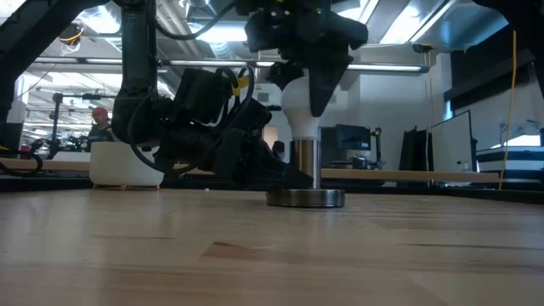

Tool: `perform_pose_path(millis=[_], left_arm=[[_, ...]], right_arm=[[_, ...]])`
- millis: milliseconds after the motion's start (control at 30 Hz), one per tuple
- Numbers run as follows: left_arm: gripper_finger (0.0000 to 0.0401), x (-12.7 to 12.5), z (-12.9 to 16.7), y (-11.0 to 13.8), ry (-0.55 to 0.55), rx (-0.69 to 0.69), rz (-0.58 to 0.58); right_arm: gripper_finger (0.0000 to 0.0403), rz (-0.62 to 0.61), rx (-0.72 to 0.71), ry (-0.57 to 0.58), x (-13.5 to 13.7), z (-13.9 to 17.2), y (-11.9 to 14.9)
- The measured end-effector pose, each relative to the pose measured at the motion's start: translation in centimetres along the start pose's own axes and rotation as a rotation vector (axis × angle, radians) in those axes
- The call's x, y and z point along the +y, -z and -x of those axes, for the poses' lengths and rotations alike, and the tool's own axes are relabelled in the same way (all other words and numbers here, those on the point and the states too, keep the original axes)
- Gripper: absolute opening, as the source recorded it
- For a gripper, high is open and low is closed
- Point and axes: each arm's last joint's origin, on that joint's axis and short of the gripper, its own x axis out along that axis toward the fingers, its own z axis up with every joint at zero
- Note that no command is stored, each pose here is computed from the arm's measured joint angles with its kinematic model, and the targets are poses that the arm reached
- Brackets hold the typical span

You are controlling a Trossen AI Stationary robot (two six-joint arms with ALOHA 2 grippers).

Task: Screw lightbulb
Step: Remove the lightbulb from the lamp

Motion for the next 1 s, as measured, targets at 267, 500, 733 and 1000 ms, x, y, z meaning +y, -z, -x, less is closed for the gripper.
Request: perform_pose_path(millis=[267,500,733,1000], left_arm=[[0.0192,0.00,0.00,0.00,0.000,0.000,0.004],[0.0192,0.00,0.00,-0.01,0.000,0.000,0.012],[0.0192,-0.02,0.01,0.00,0.002,0.000,0.014],[0.0192,-0.02,0.00,-0.02,0.002,-0.001,0.018]], right_arm=[[0.0290,0.343,0.003,0.009,-0.05,0.00,-0.01],[0.0291,0.388,-0.004,0.008,-0.07,0.00,-0.05],[0.0298,0.306,-0.055,-0.019,-0.14,0.01,-0.33],[0.0300,0.307,-0.053,0.008,-0.20,0.01,-0.44]])
